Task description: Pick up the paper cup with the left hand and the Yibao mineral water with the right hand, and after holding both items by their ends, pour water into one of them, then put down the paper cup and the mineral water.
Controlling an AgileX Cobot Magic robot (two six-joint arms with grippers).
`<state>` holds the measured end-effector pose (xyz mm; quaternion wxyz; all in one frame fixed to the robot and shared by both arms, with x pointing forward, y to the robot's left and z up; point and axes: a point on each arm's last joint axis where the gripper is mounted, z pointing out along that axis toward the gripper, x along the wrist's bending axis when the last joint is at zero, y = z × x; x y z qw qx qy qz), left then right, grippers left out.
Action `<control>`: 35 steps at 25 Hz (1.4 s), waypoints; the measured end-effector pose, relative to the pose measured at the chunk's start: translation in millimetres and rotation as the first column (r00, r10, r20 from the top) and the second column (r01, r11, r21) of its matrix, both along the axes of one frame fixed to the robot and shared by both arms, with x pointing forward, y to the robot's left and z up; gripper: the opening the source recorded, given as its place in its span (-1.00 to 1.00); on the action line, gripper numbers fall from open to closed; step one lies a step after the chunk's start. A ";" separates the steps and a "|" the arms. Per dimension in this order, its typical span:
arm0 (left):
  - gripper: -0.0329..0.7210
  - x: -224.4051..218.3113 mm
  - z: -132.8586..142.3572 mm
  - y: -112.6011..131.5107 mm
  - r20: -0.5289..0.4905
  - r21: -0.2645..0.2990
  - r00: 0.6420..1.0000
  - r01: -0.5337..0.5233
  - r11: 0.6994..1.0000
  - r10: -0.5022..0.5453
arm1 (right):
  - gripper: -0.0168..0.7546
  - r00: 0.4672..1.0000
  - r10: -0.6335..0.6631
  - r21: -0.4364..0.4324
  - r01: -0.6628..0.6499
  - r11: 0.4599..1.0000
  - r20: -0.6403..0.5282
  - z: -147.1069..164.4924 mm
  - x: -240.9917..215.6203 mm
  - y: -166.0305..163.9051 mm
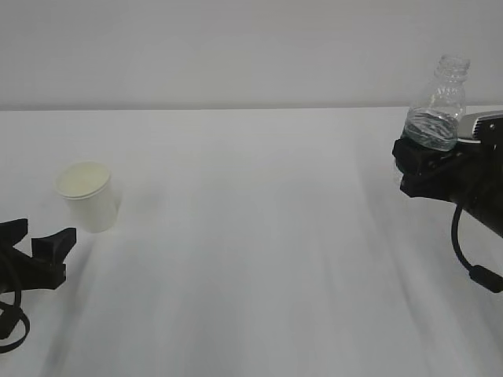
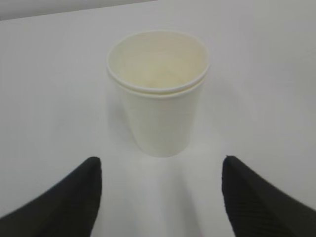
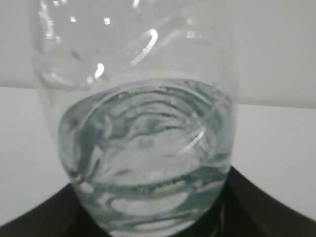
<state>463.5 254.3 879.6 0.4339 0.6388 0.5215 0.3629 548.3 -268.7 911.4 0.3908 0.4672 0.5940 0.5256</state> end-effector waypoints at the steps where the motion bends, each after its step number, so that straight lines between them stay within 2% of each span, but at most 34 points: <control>1: 0.57 0.8 0.3 0.5 0.002 -0.001 1.000 -0.008 1.000 0.008 | 0.16 1.000 0.000 0.000 0.000 1.000 0.000 0.0 0.0 0.0; 3: 0.73 5.8 2.5 0.5 0.017 -0.018 1.000 -0.026 0.999 0.026 | 0.16 1.000 0.000 0.000 0.000 1.000 0.000 0.0 0.0 0.0; 5: 0.85 11.5 4.6 -0.4 0.025 -0.073 0.998 -0.048 0.996 0.050 | 0.16 1.000 0.000 0.000 0.000 1.000 0.000 0.0 0.0 0.0; 7: 0.90 18.2 4.8 -1.6 0.025 -0.125 0.997 -0.066 0.990 0.070 | 0.16 1.000 0.000 0.000 0.000 1.000 0.000 0.0 0.0 0.0; 10: 0.91 25.2 2.6 -3.6 0.025 -0.145 0.997 -0.067 0.987 0.071 | 0.16 1.000 0.000 0.000 0.000 1.000 0.000 0.0 0.0 0.0; 16: 0.91 27.9 -1.4 -9.8 0.018 -0.140 1.000 -0.005 0.990 0.008 | 0.16 1.000 0.000 0.000 0.000 1.000 0.000 0.0 0.0 0.0; 21: 0.91 33.9 0.5 -11.6 0.036 -0.144 0.999 0.003 0.990 0.002 | 0.16 1.000 0.000 0.000 0.000 1.000 0.000 0.0 0.0 0.0; 35: 0.88 52.3 -21.6 -18.0 -0.001 -0.133 1.000 0.025 0.991 -0.025 | 0.16 1.000 0.000 0.000 0.000 1.000 0.000 0.0 0.0 0.0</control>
